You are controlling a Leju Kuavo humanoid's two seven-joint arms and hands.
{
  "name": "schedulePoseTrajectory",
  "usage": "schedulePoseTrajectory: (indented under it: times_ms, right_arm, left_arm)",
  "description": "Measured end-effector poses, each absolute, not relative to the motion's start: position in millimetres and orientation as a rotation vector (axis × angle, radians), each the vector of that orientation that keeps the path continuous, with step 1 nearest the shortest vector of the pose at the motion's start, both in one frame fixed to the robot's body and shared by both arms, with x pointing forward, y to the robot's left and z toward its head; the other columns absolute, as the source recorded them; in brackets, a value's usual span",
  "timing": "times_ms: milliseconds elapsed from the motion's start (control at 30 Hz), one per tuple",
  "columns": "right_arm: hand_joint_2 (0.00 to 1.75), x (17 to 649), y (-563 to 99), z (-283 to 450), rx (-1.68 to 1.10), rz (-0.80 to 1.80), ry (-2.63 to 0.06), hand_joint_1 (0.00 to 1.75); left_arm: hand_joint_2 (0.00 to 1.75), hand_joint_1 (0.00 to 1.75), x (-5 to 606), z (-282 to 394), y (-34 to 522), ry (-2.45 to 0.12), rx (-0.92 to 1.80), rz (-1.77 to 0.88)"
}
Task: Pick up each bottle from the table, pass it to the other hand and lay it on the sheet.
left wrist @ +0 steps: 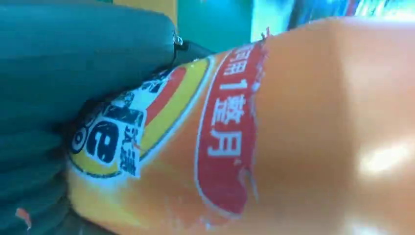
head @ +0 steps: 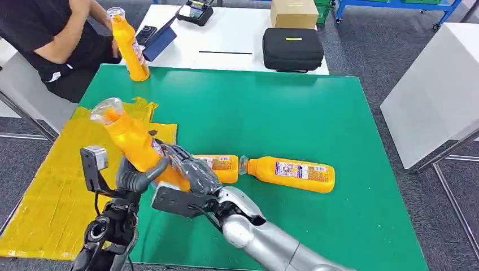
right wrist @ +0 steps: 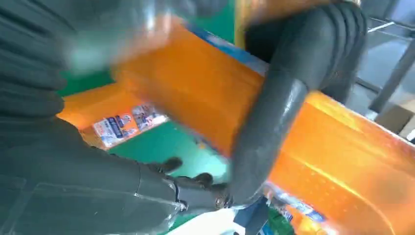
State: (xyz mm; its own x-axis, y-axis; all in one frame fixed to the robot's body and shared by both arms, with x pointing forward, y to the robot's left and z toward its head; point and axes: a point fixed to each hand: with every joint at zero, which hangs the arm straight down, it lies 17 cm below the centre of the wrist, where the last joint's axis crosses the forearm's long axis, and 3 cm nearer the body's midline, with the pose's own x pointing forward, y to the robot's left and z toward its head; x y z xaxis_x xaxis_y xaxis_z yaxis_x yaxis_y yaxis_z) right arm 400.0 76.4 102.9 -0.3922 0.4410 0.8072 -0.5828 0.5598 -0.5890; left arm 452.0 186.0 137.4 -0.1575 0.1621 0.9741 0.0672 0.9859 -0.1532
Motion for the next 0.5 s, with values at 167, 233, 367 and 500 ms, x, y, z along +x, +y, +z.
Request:
schedulePoseTrajectory:
  times_ms: [167, 233, 367, 500]
  right_arm:
    - [0.0, 396.7, 50.7, 101.6, 0.11, 1.046, -1.641, 0.0]
    - [0.0, 396.7, 45.4, 104.0, 0.106, 1.033, -1.649, 0.0]
    - [0.0, 396.0, 40.1, 107.6, 0.105, 1.013, -1.66, 0.0]
    - [0.0, 396.6, 37.0, 110.3, 0.1, 1.005, -1.667, 0.0]
  left_arm:
    - [1.75, 1.75, 460.9, 139.4, 213.6, -1.778, 0.049, -0.017]
    - [1.75, 1.75, 461.8, 138.6, 215.7, -1.777, 0.059, -0.021]
    - [1.75, 1.75, 463.6, 138.6, 219.9, -1.777, 0.07, -0.017]
    - [1.75, 1.75, 464.2, 137.2, 222.4, -1.774, 0.102, -0.031]
